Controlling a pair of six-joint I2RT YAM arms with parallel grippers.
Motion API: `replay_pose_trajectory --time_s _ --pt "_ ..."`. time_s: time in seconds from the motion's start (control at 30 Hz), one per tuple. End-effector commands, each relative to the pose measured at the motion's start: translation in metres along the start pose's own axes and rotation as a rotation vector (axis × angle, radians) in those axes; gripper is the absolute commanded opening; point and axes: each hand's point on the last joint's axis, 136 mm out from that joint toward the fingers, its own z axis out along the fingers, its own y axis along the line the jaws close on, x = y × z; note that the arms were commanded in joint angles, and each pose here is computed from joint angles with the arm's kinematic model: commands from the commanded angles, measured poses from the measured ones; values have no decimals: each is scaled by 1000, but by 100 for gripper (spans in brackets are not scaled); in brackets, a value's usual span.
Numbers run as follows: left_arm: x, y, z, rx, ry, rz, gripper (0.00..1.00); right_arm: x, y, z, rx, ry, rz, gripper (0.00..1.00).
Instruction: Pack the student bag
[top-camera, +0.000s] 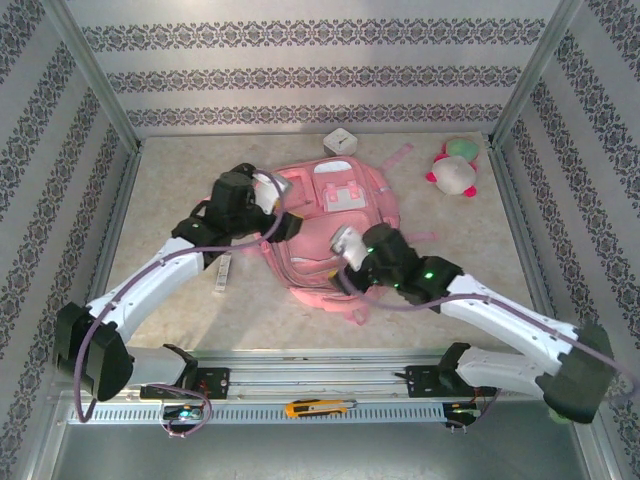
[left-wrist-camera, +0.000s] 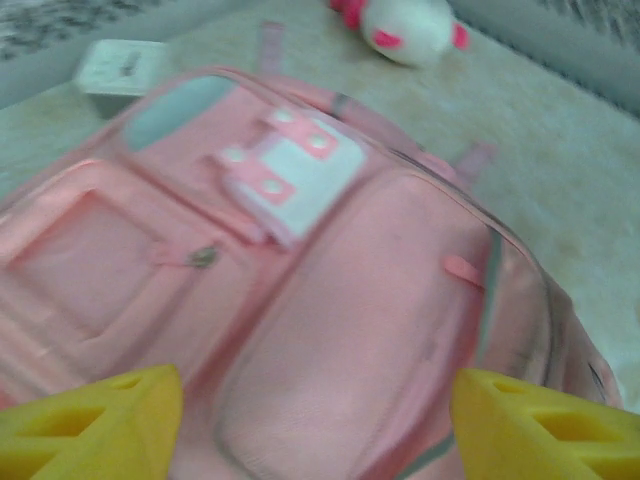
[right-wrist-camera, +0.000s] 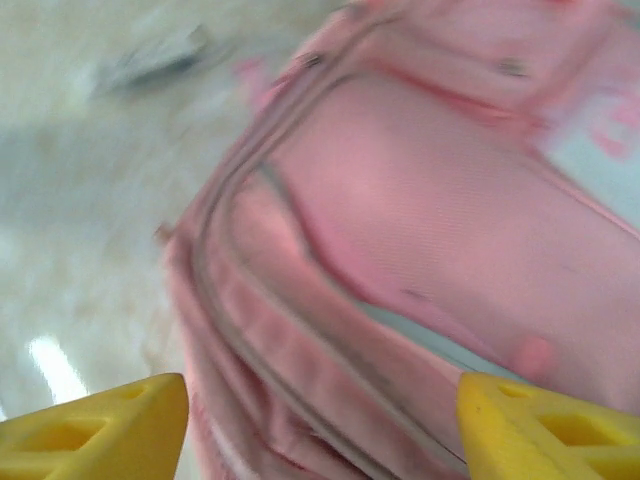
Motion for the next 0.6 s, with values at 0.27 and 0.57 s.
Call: replay_pose_trajectory --time_s 0.27,0.57 --pt "21 27 -14 -7 -58 -263 70 24 32 65 -129 186 -608 68" --pt "22 32 -13 12 -87 -317 70 36 44 91 -217 206 -557 66"
